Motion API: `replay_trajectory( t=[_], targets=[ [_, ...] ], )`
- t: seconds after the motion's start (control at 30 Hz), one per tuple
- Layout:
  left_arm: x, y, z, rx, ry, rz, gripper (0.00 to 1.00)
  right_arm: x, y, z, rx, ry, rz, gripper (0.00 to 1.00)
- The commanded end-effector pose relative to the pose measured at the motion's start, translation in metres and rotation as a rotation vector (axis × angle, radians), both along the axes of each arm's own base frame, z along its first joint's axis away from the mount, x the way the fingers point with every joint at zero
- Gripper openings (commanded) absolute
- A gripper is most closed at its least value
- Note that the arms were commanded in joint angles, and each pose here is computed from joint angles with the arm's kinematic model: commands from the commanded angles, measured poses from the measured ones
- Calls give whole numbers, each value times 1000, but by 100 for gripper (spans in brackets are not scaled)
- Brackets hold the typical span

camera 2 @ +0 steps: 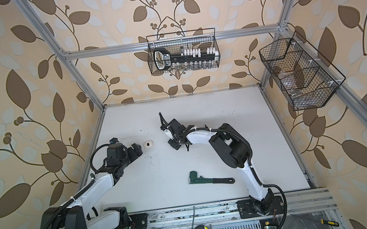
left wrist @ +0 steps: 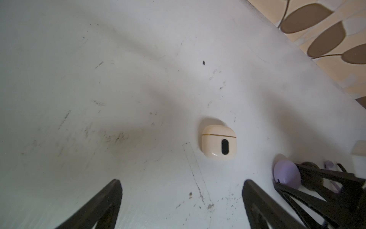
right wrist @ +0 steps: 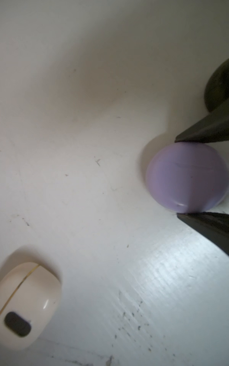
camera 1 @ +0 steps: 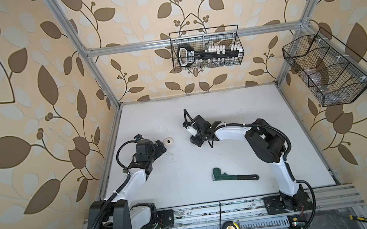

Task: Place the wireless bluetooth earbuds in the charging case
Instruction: 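Close the right gripper on the lilac round case, then lift the lilac case toward the left gripper while the left gripper rises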

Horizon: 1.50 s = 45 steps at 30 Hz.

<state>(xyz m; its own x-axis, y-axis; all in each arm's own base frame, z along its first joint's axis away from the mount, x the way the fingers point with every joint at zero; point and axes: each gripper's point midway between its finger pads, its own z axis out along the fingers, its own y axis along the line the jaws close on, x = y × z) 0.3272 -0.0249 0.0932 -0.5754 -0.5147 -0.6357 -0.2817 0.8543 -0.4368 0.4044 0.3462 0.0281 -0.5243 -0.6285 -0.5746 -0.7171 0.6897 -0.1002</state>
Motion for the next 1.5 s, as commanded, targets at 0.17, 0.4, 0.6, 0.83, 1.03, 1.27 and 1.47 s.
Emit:
replay_trajectory(
  t=[0.17, 0.4, 0.6, 0.83, 1.03, 1.27, 1.47],
  targets=[
    [21, -56, 158, -137, -402, -319, 95, -36, -21, 116, 184, -254, 69, 36],
    [-15, -123, 191, -306, -549, -756, 92, -82, -33, 182, 211, -570, 124, 28],
    [-49, -175, 185, -235, -540, -1000, 85, -106, -31, 216, 258, -691, 192, 26],
    [-73, -181, 186, -187, -614, -1048, 82, -105, -37, 226, 216, -805, 148, 20],
    [-77, -183, 189, -189, -622, -1063, 73, -123, -31, 237, 240, -910, 178, 19],
    [-78, -187, 186, -199, -608, -1085, 71, -139, -27, 249, 269, -952, 223, 19],
    [-87, -195, 187, -216, -607, -1139, 68, -149, -20, 252, 276, -970, 256, 19]
  ],
)
